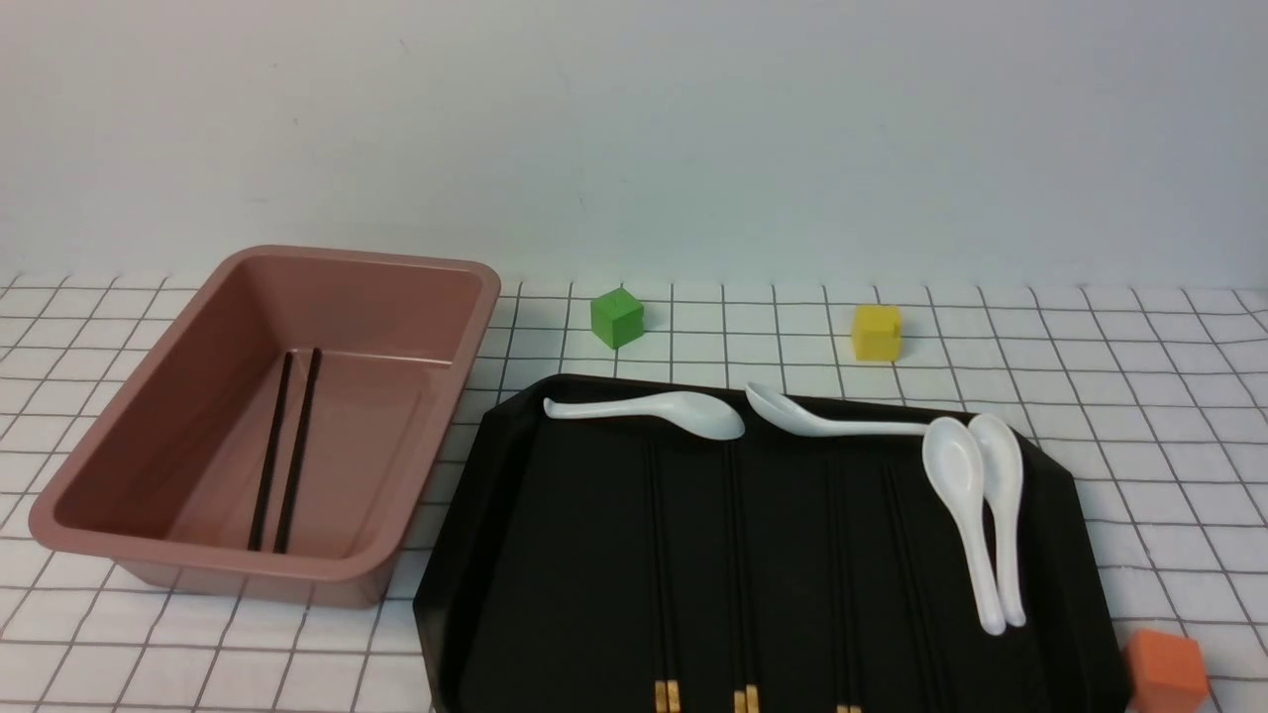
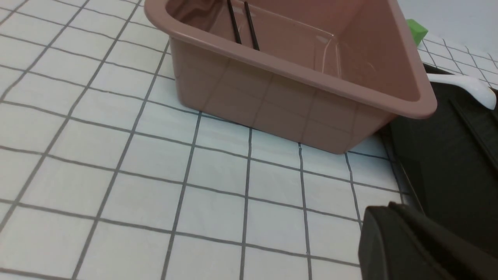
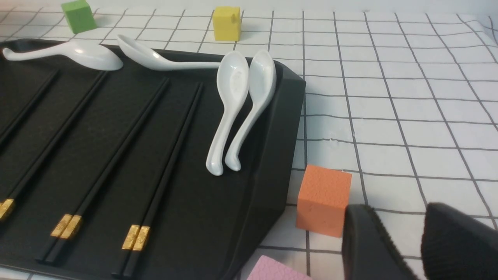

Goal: On white black tablecloth take chopsticks from black tray and put them in box.

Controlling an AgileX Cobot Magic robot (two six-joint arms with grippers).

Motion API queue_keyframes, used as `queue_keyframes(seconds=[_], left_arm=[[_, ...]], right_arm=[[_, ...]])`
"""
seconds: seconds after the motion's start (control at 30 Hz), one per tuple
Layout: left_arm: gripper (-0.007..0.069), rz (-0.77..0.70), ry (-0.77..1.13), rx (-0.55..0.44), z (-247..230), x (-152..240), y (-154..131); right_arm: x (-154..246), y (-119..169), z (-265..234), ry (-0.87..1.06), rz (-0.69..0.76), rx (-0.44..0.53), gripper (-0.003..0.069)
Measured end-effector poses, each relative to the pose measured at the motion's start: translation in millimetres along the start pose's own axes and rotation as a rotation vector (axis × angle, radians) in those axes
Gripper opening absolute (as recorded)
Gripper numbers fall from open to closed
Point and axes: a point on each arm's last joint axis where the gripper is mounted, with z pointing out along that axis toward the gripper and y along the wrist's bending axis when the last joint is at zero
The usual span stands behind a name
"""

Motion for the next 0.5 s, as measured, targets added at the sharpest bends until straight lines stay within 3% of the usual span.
queue_keyframes(seconds=[0.5], left_arm=[[0.0006,0.0,0.001,0.0,0.0,0.1,0.0]], right_arm=[[0.0,0.0,0.0,0.0,0.0,0.0,0.024]])
